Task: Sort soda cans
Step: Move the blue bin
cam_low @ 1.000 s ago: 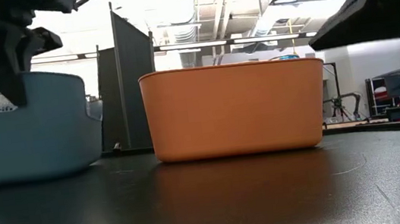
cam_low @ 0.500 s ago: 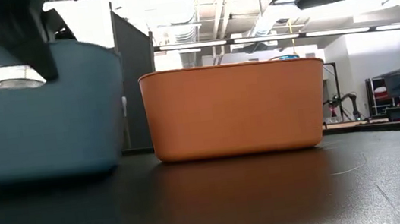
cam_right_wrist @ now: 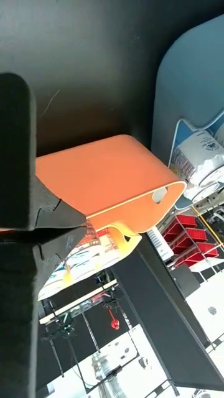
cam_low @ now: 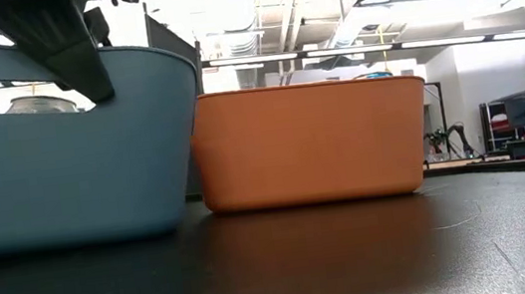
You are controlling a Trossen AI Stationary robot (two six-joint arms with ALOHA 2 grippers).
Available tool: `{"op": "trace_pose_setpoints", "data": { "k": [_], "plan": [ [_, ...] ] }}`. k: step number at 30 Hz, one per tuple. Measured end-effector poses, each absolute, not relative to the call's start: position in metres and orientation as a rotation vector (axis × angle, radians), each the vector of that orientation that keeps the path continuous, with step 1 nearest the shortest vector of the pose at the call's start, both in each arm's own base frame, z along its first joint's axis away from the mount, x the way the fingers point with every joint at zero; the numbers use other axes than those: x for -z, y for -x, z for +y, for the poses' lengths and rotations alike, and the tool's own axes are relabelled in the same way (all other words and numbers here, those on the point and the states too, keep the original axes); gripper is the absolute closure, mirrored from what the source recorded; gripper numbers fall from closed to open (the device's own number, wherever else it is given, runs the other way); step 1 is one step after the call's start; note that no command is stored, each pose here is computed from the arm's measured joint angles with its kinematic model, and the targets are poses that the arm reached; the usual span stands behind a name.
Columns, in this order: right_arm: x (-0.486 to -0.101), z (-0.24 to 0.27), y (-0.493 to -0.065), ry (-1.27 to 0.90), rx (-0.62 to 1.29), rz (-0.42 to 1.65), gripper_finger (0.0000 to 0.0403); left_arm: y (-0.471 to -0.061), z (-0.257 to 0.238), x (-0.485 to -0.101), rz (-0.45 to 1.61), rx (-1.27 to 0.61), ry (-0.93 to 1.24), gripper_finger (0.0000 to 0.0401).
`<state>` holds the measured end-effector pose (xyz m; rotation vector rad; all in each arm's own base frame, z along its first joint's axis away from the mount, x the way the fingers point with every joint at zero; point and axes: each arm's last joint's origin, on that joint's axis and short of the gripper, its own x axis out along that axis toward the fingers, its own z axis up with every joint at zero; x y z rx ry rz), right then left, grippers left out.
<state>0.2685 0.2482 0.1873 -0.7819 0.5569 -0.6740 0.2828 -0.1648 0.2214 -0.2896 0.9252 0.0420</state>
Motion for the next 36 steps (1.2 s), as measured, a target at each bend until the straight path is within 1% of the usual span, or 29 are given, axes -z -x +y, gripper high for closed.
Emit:
{"op": "trace_pose_setpoints", "data": {
  "k": [3,6,9,17,21,25,33,36],
  "plan": [
    [-0.187,0.248,-0.269,0.782,0.674,0.557,0.0399,-0.283,-0.165,-0.222,0.918,-0.051,0.294,0.0389],
    [-0.187,0.248,-0.269,0.782,0.674,0.557,0.0399,-0.284,-0.165,-0.222,0.909,-0.048,0.295,0.0370],
    [-0.187,0.248,-0.269,0.782,0.674,0.557,0.0399,-0.284,-0.165,-0.222,0.909,-0.044,0.298,0.0342],
    [-0.187,0.249,-0.268,0.783,0.672,0.557,0.0399,-0.284,-0.165,-0.222,0.914,-0.036,0.301,0.0248],
    [-0.187,0.249,-0.268,0.782,0.672,0.557,0.0399,-0.283,-0.165,-0.225,0.937,-0.039,0.273,0.0217],
    [-0.187,0.249,-0.268,0.782,0.673,0.557,0.0399,-0.283,-0.164,-0.240,0.973,-0.063,0.239,0.0204],
    [-0.187,0.249,-0.268,0.780,0.672,0.556,0.0399,-0.278,-0.161,-0.278,1.052,-0.108,0.139,0.0202],
    [-0.187,0.250,-0.267,0.779,0.668,0.554,0.0399,-0.273,-0.156,-0.297,1.063,-0.193,0.080,0.0202]
  ]
}}
